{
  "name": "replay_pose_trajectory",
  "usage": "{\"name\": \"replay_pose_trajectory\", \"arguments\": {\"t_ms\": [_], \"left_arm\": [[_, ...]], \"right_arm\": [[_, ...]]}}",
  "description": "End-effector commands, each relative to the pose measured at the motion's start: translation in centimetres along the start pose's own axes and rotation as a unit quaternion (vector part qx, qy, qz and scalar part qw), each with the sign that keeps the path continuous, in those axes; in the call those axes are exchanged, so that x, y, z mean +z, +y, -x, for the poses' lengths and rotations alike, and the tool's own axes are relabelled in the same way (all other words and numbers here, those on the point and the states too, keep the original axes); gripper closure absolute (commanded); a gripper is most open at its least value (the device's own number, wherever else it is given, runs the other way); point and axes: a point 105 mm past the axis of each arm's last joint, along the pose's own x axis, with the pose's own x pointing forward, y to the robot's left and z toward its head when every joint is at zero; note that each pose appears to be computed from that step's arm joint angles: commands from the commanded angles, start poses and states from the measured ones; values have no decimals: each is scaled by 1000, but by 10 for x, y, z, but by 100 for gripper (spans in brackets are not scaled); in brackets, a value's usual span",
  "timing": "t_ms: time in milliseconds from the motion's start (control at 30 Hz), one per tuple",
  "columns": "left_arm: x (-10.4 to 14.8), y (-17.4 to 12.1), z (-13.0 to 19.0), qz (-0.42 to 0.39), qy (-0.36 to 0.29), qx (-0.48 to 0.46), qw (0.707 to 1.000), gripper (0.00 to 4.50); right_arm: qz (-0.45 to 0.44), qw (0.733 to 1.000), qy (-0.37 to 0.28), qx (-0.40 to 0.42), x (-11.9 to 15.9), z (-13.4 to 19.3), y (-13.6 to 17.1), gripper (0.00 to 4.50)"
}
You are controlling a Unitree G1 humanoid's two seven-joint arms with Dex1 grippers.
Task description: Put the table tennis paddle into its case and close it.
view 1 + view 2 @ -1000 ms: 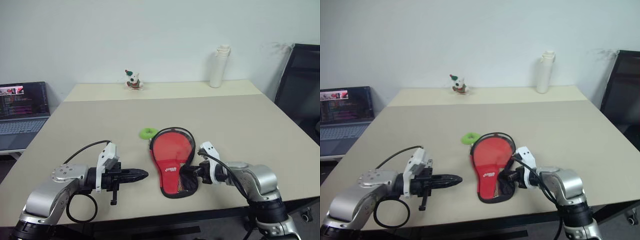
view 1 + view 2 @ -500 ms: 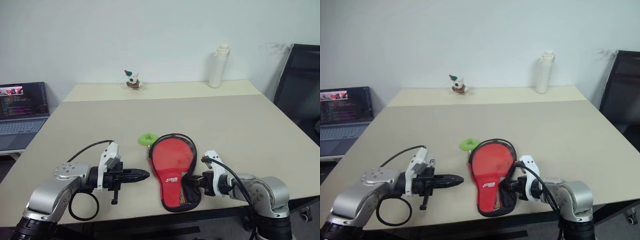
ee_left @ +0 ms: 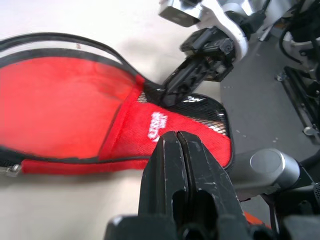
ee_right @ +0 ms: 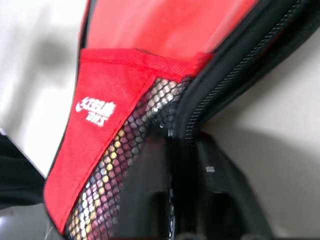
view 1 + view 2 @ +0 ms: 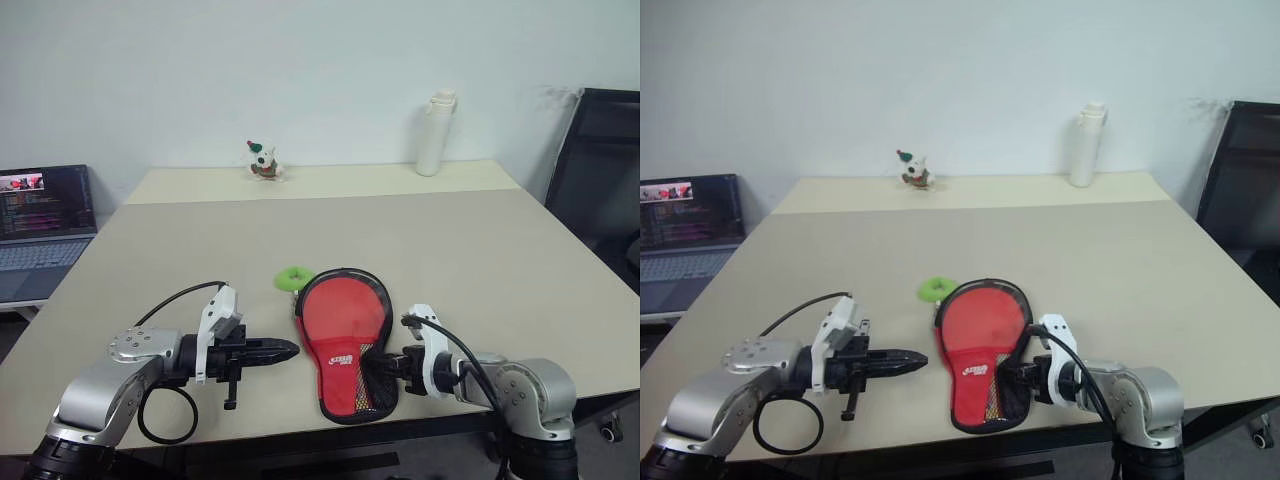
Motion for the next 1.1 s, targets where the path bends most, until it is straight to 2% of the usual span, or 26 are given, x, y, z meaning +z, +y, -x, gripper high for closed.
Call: {"name": "replay_pose_trajectory", "arguments": {"t_ms": [33,133,267,467,567,600,733,933,1100], "left_arm": [[8,14,5,0,-20,48,999,450],[11,21,6,7,-29,74,997,450],[14,33,9,7,-39,113,993,450],[19,62,11,-15,-44,199,979,450],[17,81,11,-23,-30,247,968,392],[17,87,10,-22,-30,261,965,360],[22,115,6,-13,-33,318,948,220],[25,139,-9,8,-28,331,943,3],[20,148,-29,46,-21,304,951,3]], "right_arm": [[28,999,-3,-24,0,12,-6,246],[78,997,-12,-11,7,23,1,145],[171,983,-29,56,21,40,23,6],[223,969,-100,38,58,47,13,6],[233,962,-133,47,73,35,21,2],[235,960,-140,56,76,29,26,2],[245,955,-150,67,80,4,38,2],[261,951,-148,67,76,-10,42,2],[259,952,-150,70,72,-14,45,2]]}}
